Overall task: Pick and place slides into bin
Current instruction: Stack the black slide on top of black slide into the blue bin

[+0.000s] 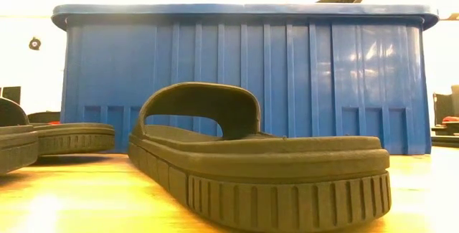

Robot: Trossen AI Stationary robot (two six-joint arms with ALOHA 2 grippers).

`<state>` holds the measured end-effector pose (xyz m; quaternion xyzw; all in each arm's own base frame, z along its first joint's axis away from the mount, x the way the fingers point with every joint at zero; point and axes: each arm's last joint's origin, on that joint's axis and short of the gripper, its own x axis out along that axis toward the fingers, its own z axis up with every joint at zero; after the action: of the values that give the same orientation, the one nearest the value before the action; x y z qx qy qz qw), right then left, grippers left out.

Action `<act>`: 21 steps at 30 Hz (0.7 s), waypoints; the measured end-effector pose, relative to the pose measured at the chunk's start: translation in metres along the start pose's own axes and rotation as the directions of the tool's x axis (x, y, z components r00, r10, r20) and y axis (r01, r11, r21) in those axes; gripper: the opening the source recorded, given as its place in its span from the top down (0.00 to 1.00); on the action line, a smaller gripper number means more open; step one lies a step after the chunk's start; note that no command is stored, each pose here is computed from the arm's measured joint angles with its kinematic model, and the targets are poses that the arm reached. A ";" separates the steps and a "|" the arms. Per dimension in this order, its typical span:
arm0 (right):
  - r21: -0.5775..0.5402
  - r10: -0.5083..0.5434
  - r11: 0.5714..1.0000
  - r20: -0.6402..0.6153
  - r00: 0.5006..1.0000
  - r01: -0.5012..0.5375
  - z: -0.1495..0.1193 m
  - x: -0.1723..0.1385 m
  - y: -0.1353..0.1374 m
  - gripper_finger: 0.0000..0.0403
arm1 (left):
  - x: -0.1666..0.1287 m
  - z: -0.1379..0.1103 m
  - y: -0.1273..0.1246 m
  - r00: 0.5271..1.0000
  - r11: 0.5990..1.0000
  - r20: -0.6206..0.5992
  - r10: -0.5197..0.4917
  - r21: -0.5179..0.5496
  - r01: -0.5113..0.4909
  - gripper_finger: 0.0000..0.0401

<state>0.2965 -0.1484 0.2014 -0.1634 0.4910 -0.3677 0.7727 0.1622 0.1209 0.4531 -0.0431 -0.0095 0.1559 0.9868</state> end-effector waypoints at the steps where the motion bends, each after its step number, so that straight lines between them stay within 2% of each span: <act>1: 0.001 0.000 1.000 -0.002 1.000 0.000 -0.001 0.001 0.000 0.98 | 0.000 0.000 0.000 1.000 1.000 0.000 0.000 0.000 0.000 0.42; 10: 0.004 0.017 1.000 -0.006 1.000 -0.017 -0.003 0.003 -0.002 0.97 | 0.007 -0.004 0.003 1.000 1.000 -0.019 0.002 -0.009 -0.002 0.42; 21: -0.042 0.033 0.999 -0.006 0.999 -0.033 -0.001 0.002 -0.003 0.85 | 0.007 -0.004 0.003 1.000 1.000 -0.020 0.002 -0.015 -0.002 0.42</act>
<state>0.2951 -0.1520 0.2019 -0.1708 0.5032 -0.3450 0.7737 0.1683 0.1260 0.4490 -0.0522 -0.0010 0.1563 0.9863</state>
